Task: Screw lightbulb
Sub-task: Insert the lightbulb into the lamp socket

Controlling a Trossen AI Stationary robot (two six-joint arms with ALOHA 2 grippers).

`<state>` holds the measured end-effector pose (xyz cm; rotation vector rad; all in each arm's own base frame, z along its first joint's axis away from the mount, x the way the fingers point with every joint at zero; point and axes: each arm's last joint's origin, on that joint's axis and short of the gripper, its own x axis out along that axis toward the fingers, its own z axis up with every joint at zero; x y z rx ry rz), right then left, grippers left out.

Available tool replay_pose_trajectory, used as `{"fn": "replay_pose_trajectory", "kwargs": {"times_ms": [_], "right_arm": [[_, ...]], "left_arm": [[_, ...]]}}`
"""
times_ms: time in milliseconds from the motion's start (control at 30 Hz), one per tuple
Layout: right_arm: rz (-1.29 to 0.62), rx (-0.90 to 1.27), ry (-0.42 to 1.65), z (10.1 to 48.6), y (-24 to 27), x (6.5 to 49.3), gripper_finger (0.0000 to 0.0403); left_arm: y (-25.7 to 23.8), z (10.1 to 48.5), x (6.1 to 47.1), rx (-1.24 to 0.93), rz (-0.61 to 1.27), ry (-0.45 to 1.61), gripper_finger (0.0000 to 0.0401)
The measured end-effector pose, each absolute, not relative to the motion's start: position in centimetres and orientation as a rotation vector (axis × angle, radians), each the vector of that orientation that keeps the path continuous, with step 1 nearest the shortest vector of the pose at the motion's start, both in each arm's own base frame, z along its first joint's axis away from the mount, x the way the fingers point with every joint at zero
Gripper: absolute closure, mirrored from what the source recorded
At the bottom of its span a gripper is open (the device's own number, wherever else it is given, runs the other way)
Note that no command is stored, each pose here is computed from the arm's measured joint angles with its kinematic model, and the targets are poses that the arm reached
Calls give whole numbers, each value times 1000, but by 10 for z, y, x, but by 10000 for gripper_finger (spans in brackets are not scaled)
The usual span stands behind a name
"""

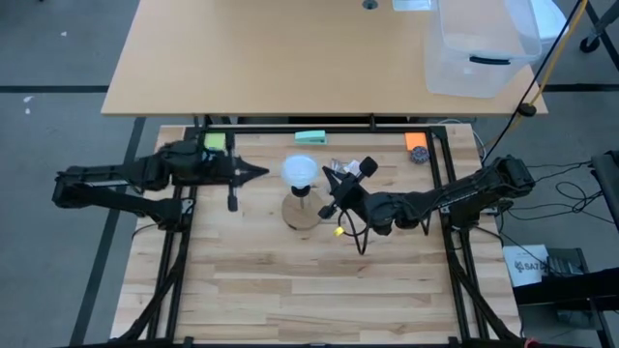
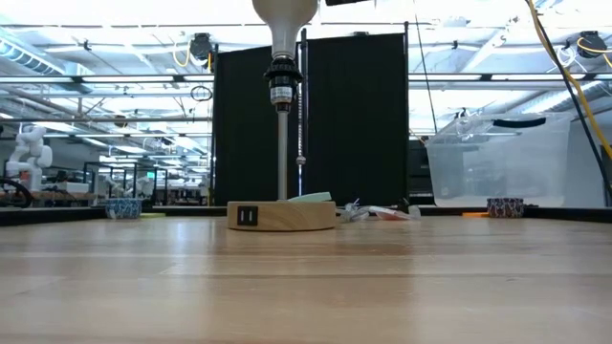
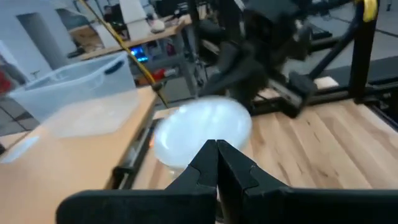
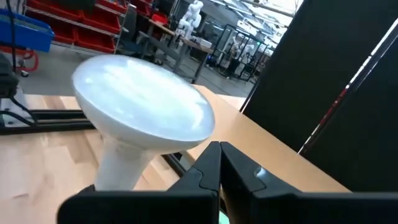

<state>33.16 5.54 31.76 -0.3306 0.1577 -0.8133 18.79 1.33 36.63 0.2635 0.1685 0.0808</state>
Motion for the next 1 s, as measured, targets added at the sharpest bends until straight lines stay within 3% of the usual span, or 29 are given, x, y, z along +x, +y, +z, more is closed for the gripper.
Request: {"fn": "replay_pose_trajectory", "kwargs": {"times_ms": [300,1000], "right_arm": [[-768,-279,119,319,48,334,403],[-745,-275,119,318,49,335,403]], "left_arm": [[12,335,198,219,39,69,401],[25,325,213,211,91,111,401]]}}
